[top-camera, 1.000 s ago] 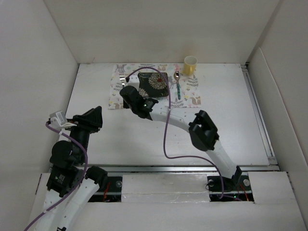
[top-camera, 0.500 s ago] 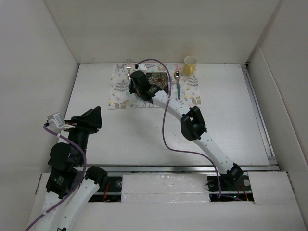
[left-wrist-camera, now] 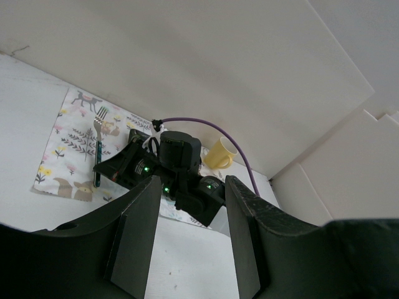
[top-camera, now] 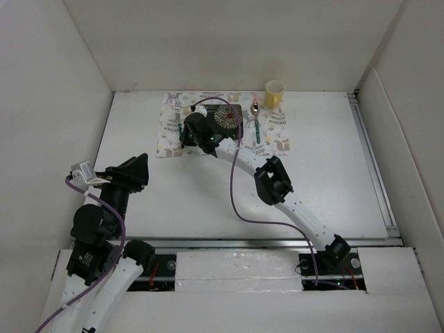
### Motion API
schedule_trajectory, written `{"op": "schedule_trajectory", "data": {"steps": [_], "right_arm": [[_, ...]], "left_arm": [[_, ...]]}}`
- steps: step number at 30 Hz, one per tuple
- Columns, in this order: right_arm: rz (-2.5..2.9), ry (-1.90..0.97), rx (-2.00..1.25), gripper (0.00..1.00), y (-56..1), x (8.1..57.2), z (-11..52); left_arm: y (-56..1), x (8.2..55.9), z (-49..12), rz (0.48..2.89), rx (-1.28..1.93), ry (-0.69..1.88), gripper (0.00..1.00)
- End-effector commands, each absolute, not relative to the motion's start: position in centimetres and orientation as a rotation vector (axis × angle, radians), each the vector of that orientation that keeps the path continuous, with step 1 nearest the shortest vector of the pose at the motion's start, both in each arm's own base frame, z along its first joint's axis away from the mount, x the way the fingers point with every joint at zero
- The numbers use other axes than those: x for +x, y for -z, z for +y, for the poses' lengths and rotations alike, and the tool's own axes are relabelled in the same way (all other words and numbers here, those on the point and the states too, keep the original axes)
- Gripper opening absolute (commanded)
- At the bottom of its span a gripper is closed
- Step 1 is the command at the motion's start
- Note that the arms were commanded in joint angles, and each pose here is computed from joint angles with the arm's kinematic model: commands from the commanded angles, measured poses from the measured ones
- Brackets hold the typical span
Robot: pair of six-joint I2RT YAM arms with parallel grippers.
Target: Set the dinner table for one person
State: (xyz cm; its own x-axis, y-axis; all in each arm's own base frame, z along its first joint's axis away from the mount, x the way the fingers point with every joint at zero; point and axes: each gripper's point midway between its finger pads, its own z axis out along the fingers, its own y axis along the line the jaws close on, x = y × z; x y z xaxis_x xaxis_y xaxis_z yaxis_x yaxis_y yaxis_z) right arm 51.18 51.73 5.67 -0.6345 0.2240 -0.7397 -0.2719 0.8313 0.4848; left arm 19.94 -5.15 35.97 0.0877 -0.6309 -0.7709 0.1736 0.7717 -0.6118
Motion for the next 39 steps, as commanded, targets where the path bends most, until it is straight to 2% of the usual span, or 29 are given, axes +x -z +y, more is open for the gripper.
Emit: {"op": "schedule_trajectory", "data": {"steps": [1, 5, 10, 13, 21, 29, 33, 35, 36, 38, 39], "right_arm": [[2.001, -0.86, 0.01, 0.0, -10.8, 52.2, 53.6], [2.017, -0.871, 0.051, 0.0, -10.0, 52.5, 53.2], [2.019, -0.88, 0.072, 0.1, -10.1, 52.5, 53.2], [2.026, -0.88, 0.074, 0.2, -9.9, 52.4, 53.1], [2.057, -0.868, 0.084, 0.29, -8.8, 52.3, 52.4], [2.049, -0.87, 0.08, 0.31, -9.0, 52.2, 52.3], [1.985, -0.873, 0.057, 0.36, -12.4, 51.9, 52.3], [1.914, -0.876, 0.04, 0.4, -16.5, 51.9, 51.8], [1.901, -0.865, 0.024, 0.44, -17.1, 51.4, 51.9], [1.821, -0.865, 0.001, 0.5, -22.3, 50.4, 51.2], [1.813, -0.844, -0.001, 0.56, -23.3, 50.1, 50.4]], "left_arm": [[-37.1, 20.0, -5.6, 1.324, -0.386, 0.646, 0.42], [-37.0, 20.1, -5.8, 1.333, -0.377, 0.652, 0.43], [-36.9, 20.1, -5.9, 1.335, -0.372, 0.651, 0.46], [-36.9, 20.1, -5.9, 1.335, -0.373, 0.652, 0.46], [-36.9, 20.0, -5.8, 1.335, -0.375, 0.649, 0.46], [-36.8, 20.0, -5.8, 1.339, -0.375, 0.645, 0.46], [-36.7, 20.2, -5.8, 1.344, -0.374, 0.639, 0.46], [-36.4, 20.4, -5.8, 1.353, -0.377, 0.629, 0.46], [-36.3, 20.4, -5.8, 1.356, -0.379, 0.627, 0.46], [-36.3, 20.5, -5.7, 1.359, -0.381, 0.621, 0.46], [-36.1, 20.7, -5.7, 1.364, -0.385, 0.613, 0.46]]}}
